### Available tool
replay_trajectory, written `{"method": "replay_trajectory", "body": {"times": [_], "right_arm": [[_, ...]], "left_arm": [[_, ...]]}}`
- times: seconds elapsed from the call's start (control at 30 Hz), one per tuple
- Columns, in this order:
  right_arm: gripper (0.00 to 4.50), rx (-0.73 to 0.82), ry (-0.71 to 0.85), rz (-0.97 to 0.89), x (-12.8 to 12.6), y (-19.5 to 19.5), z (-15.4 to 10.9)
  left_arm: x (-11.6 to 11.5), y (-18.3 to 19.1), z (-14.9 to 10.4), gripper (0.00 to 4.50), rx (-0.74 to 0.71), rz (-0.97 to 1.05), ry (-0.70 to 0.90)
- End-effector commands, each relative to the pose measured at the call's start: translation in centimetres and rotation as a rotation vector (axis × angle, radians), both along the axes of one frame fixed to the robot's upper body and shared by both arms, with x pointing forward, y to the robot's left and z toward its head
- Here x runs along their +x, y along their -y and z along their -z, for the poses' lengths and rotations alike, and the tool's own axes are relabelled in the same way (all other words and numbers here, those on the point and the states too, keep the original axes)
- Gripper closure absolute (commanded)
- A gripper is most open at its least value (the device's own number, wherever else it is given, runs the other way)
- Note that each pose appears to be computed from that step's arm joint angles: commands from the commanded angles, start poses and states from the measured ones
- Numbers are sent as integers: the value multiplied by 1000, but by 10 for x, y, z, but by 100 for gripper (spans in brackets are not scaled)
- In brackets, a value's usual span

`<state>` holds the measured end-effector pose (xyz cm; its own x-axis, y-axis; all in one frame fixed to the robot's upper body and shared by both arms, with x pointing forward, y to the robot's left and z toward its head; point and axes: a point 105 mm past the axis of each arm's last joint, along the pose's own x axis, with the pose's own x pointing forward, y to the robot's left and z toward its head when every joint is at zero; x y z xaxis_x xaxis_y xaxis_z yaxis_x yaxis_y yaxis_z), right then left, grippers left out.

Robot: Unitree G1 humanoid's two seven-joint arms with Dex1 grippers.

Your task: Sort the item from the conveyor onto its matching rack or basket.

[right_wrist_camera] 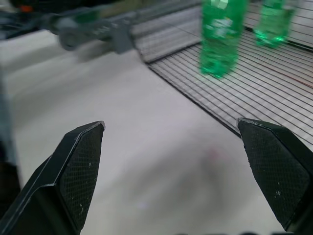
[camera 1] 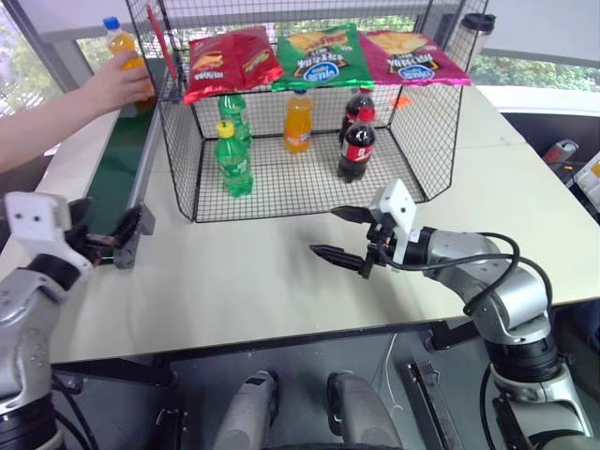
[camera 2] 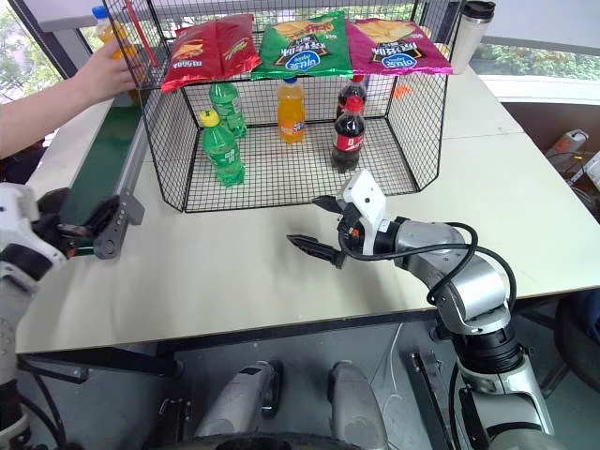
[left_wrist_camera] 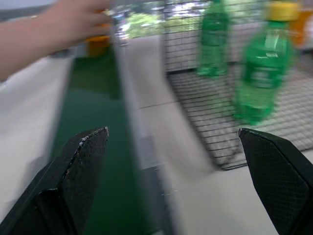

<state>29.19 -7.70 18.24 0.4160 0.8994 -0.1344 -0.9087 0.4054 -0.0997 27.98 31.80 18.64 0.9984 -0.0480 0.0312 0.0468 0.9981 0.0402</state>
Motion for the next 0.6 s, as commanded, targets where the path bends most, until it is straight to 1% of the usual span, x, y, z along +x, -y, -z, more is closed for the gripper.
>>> {"method": "replay_trajectory", "body": {"times": [0.03,0.13,0.3,0.5,0.6], "right_arm": [[2,17,65,-110,-15,-9,-19],[2,25,83,-120,-15,-12,-23],[2,52,123,-78,-7,-19,-32],[2,32,159,-73,-3,-24,-24],[2,13,156,-89,-6,-24,-19]], "left_arm": [[-7,-14,-9,0,-36,-42,32],[-9,-20,-7,0,-61,-54,23],[-11,-27,-2,0,-57,-70,7],[-7,-29,-2,0,-42,-81,9],[-6,-30,-1,0,-48,-82,10]]}}
